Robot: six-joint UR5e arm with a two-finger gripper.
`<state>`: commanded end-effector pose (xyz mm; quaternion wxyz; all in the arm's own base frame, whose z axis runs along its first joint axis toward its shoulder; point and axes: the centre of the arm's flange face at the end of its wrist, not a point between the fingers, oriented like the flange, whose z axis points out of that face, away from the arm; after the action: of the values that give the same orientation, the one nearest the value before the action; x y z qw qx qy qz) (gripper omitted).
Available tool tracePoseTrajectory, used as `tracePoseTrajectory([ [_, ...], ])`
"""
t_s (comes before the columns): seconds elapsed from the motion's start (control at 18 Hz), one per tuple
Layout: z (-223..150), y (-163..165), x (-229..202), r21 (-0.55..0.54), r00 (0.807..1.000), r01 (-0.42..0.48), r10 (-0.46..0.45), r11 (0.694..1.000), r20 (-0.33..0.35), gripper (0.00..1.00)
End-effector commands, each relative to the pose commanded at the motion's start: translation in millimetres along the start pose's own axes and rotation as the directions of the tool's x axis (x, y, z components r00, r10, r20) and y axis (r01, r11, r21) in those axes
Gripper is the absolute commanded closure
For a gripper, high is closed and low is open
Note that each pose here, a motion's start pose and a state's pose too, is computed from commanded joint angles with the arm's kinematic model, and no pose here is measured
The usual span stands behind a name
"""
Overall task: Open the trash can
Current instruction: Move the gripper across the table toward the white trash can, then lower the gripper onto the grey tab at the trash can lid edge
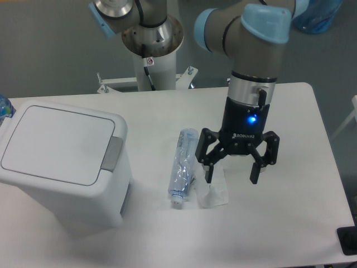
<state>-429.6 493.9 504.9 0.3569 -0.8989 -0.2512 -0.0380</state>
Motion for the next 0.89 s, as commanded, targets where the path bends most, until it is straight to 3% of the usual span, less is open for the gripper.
tracePoseTrajectory([
  [0.28, -9.2, 4.4, 67.6, 0.006, 0.997, -0.029, 0.029, 1.0, -0.066, 0.0],
  [0.56, 13.9, 34.9, 96.4, -0.057, 0.995, -0.044, 0.038, 0.997, -0.097, 0.0],
  [0.89, 16.6, 48.1, 91.6, -0.087, 0.998, -0.046, 0.042, 0.995, -0.043, 0.0],
])
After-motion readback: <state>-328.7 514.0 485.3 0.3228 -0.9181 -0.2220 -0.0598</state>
